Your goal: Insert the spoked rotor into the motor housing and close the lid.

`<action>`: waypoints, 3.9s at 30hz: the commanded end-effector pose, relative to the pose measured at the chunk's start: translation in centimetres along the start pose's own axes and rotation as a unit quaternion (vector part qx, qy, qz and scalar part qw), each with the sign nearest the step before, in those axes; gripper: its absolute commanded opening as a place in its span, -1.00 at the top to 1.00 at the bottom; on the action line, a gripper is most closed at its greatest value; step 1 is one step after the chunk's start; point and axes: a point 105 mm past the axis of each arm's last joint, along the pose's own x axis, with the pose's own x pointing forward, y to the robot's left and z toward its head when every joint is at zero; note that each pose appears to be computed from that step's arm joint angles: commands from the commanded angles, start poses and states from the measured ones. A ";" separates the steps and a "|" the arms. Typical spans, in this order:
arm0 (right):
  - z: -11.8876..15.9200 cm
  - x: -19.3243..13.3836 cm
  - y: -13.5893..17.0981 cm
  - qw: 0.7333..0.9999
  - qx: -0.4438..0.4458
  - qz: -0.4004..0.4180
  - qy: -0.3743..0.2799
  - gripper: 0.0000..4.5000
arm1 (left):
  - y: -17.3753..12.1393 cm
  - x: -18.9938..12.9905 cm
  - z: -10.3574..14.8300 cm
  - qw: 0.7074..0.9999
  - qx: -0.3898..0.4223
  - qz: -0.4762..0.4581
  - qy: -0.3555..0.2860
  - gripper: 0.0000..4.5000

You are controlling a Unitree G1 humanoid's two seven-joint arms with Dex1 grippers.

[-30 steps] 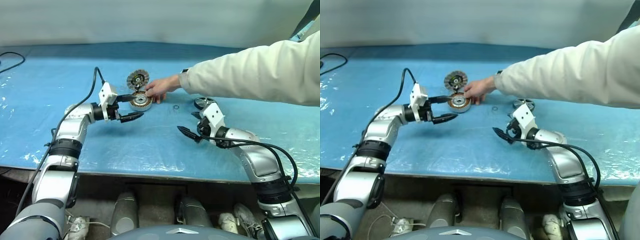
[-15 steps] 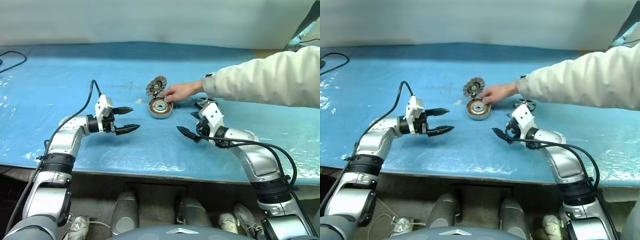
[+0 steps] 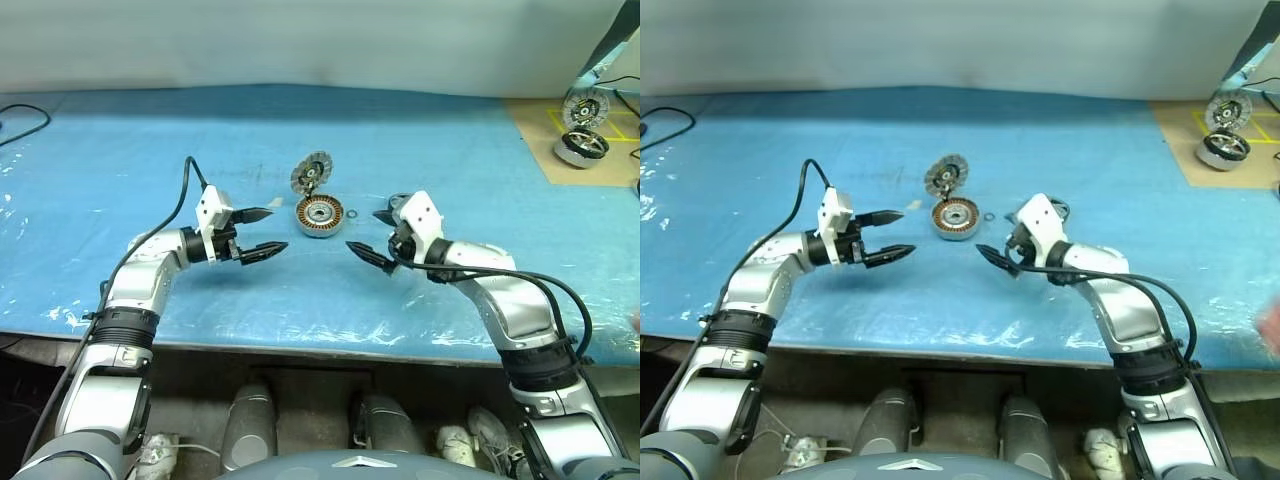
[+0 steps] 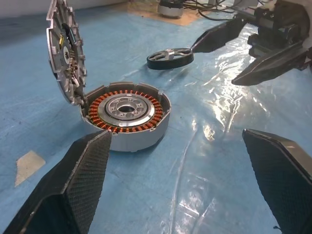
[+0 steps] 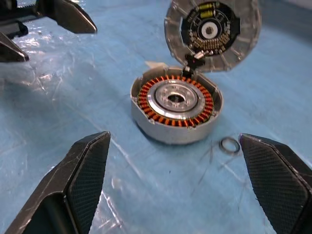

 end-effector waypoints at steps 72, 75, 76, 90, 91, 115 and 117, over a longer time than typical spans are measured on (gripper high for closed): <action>0.3 7.7 5.7 0.928 -0.106 0.209 0.289 0.16 | -3.7 0.3 -3.0 0.998 -0.039 0.039 -0.023 -1.00; 0.4 8.4 6.0 0.932 -0.062 0.193 0.301 0.16 | -3.7 0.2 -3.0 0.998 -0.038 0.038 -0.021 -1.00; 0.4 8.6 5.8 0.933 -0.058 0.184 0.305 0.16 | -3.7 0.2 -2.9 0.998 -0.038 0.038 -0.021 -1.00; 3.7 8.0 5.6 0.941 -0.032 0.208 0.265 -0.79 | -3.5 0.1 -2.6 0.998 -0.034 0.042 -0.024 -1.00; 4.2 7.8 5.6 0.942 -0.032 0.210 0.259 -0.79 | -3.5 0.1 -2.5 0.998 -0.034 0.042 -0.024 -1.00; -0.2 3.2 -3.8 0.993 0.061 -0.078 0.063 -0.79 | -4.2 -0.3 -0.8 0.998 -0.018 0.034 -0.054 -1.00; -1.7 3.7 -3.7 0.989 0.090 -0.098 0.063 -0.79 | -4.1 -0.2 -0.9 0.998 -0.019 0.033 -0.053 -1.00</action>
